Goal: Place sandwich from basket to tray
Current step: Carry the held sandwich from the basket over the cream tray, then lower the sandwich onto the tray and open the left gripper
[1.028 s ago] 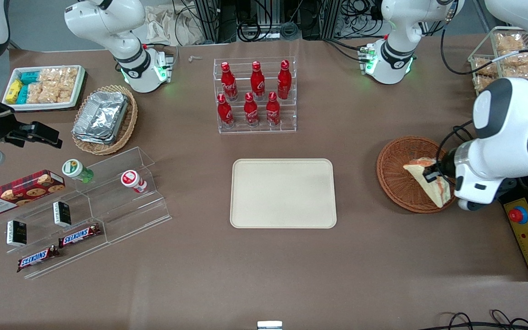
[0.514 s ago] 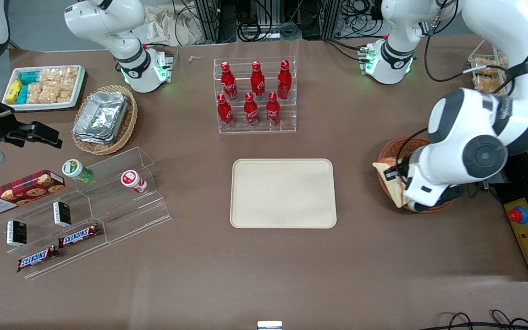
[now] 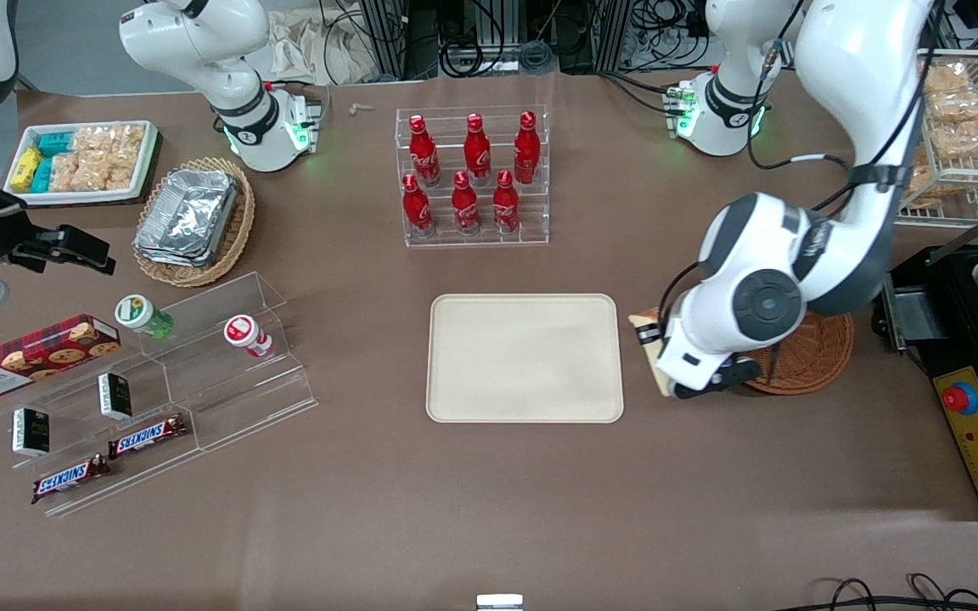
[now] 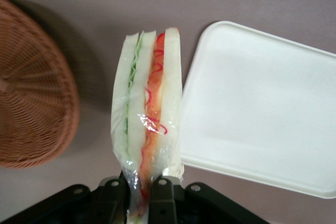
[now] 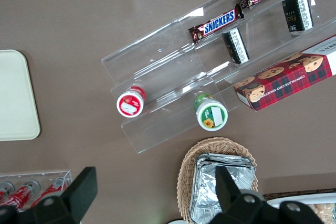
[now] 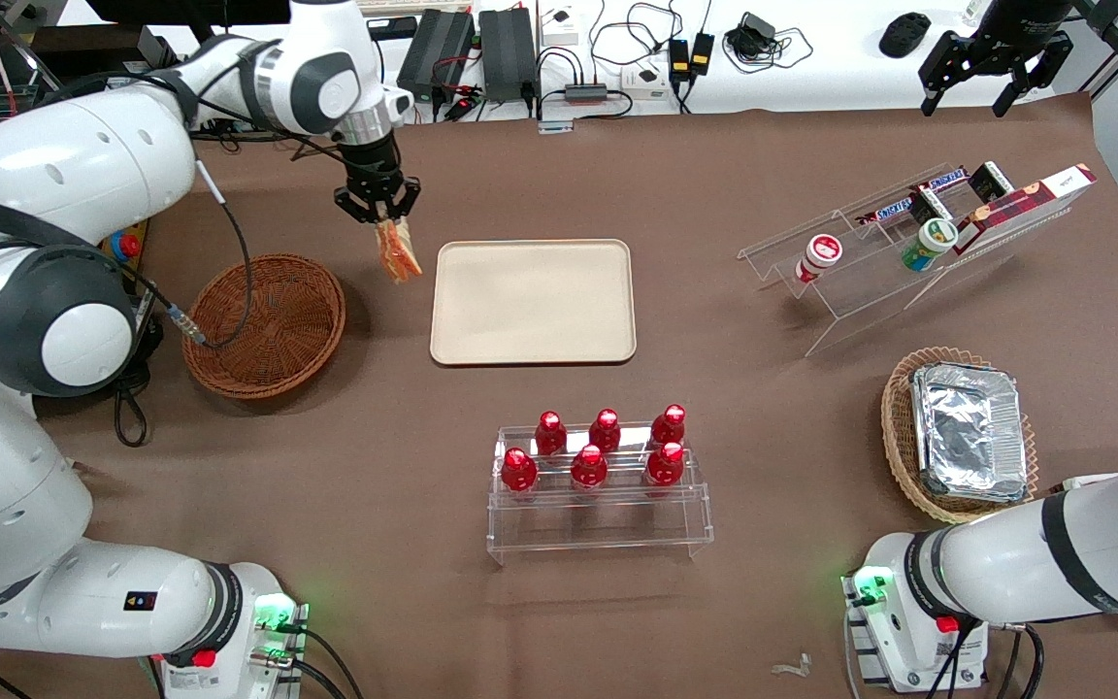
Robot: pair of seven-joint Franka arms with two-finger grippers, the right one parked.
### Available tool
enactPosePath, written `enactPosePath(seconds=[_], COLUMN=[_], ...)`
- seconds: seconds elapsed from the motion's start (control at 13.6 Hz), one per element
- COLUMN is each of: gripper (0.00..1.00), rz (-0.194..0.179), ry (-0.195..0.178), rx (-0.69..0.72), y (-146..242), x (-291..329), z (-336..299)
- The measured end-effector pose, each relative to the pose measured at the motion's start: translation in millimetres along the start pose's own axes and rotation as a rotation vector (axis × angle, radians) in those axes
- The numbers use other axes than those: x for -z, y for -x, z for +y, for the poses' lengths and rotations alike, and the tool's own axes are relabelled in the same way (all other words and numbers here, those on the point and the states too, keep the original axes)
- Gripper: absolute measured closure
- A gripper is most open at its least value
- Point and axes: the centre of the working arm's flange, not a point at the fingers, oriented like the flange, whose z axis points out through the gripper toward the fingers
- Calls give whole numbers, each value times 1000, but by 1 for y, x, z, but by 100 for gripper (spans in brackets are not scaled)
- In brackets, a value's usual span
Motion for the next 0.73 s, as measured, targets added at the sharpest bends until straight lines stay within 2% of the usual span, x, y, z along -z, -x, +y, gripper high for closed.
enactPosePath(seconds=[0.15, 0.37, 0.73], gripper=[84, 85, 85], rz=[20, 26, -15], ry=[26, 46, 27], rx=[-21, -58, -87], y=[-2, 1, 10], x=[-20, -56, -102], z=[20, 50, 73])
